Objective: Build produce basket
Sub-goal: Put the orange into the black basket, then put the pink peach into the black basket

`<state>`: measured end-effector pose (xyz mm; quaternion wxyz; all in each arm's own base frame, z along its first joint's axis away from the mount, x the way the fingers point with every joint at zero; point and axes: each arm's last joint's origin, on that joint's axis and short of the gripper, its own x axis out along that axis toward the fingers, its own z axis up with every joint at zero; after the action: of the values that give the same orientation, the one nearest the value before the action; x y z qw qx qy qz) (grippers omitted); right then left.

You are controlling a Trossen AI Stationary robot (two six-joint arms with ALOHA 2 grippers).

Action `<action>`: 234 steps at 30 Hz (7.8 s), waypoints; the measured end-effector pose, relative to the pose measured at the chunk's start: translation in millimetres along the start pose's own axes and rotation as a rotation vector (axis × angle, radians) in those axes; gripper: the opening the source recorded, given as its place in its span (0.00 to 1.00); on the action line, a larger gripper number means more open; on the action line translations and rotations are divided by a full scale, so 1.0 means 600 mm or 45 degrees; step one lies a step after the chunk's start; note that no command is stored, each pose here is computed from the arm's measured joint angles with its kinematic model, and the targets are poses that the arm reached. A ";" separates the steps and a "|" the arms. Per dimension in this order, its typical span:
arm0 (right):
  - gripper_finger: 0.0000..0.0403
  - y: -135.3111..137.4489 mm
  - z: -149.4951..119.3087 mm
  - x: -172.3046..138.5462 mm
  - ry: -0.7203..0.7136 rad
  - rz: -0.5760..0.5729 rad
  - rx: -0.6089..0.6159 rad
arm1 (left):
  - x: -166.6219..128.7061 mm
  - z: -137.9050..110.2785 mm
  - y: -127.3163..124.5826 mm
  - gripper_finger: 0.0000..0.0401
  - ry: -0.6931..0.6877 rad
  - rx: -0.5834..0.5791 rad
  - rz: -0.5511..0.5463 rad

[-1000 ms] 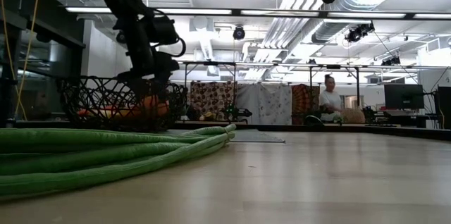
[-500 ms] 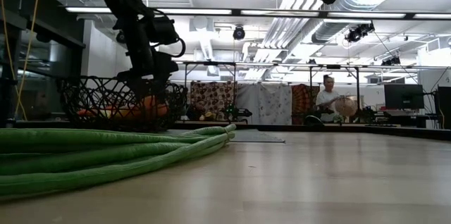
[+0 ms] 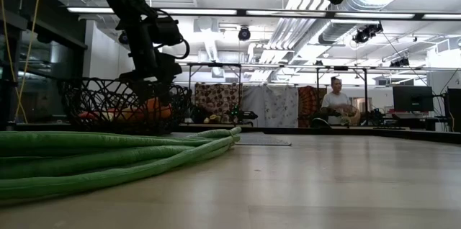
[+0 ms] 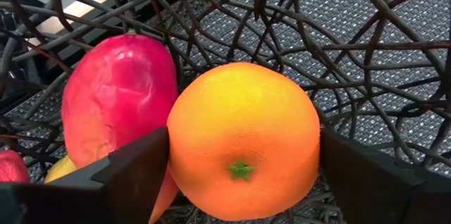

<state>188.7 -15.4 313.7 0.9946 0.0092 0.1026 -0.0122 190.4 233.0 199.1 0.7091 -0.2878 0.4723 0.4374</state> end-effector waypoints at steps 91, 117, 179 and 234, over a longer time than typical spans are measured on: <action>0.99 0.011 0.021 -0.002 -0.101 0.125 0.583 | -0.316 -0.228 -0.134 0.99 -1.325 0.312 -1.138; 0.99 0.313 -0.178 -0.050 2.030 -0.250 1.096 | -0.315 -0.228 -0.134 0.99 -1.329 0.296 -1.114; 0.87 0.092 0.022 0.171 0.545 -0.092 0.450 | -0.332 -0.222 -0.132 0.99 -1.404 0.358 -1.078; 0.87 0.012 0.072 0.205 -0.371 0.106 0.697 | -0.277 -0.107 -0.338 0.99 -1.649 0.905 -0.570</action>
<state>318.2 -12.1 330.7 0.9590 0.2791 -0.0487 0.0000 316.0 31.1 326.3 0.9654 0.1818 0.0058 0.1869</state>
